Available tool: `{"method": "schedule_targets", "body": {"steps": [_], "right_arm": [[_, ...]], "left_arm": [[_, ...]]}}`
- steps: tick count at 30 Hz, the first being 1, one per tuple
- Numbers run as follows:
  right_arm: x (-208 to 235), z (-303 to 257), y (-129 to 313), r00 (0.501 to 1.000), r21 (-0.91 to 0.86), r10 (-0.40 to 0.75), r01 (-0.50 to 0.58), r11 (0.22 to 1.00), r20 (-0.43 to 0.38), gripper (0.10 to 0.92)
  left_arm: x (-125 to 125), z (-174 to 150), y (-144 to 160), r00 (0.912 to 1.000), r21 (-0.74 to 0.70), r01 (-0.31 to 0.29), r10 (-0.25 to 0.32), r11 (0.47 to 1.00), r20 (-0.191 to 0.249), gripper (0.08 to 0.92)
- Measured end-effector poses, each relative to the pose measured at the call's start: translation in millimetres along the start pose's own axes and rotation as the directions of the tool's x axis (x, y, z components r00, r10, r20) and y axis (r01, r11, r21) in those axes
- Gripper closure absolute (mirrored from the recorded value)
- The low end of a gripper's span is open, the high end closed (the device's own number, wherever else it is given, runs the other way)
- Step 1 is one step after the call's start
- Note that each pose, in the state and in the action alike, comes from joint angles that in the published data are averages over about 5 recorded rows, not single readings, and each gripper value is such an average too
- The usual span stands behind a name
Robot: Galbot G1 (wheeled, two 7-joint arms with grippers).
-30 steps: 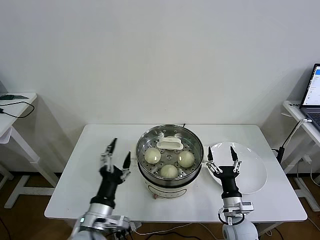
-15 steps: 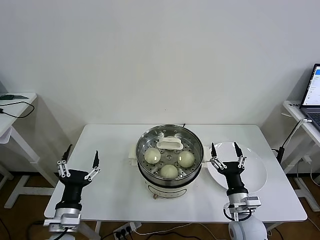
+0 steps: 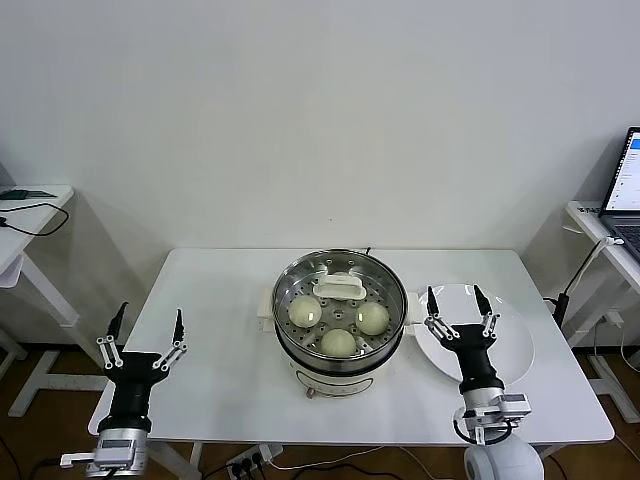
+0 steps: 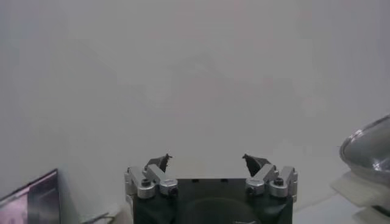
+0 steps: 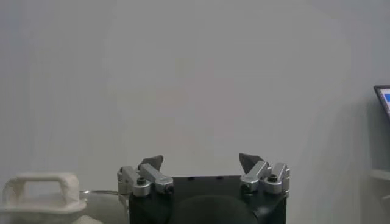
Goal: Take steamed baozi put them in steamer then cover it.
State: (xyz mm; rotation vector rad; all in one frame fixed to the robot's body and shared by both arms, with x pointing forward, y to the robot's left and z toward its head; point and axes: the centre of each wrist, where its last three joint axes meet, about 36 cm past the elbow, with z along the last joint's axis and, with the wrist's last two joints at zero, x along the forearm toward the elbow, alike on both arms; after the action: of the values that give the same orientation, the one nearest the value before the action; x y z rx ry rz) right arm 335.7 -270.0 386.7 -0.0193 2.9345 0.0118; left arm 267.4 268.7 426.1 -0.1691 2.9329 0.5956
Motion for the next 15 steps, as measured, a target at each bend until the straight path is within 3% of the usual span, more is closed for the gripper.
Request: {"method": "schedule_targets", "body": {"steps": [15], "right_arm": [[12.7, -2.5, -11.1, 0.999, 0.017, 0.040, -0.040, 0.999, -0.023, 0.200]], "left_arm": [[6.2, 4.6, -3.1, 1.0000, 0.058, -0.004, 0.005, 0.998, -0.006, 0.177]]}}
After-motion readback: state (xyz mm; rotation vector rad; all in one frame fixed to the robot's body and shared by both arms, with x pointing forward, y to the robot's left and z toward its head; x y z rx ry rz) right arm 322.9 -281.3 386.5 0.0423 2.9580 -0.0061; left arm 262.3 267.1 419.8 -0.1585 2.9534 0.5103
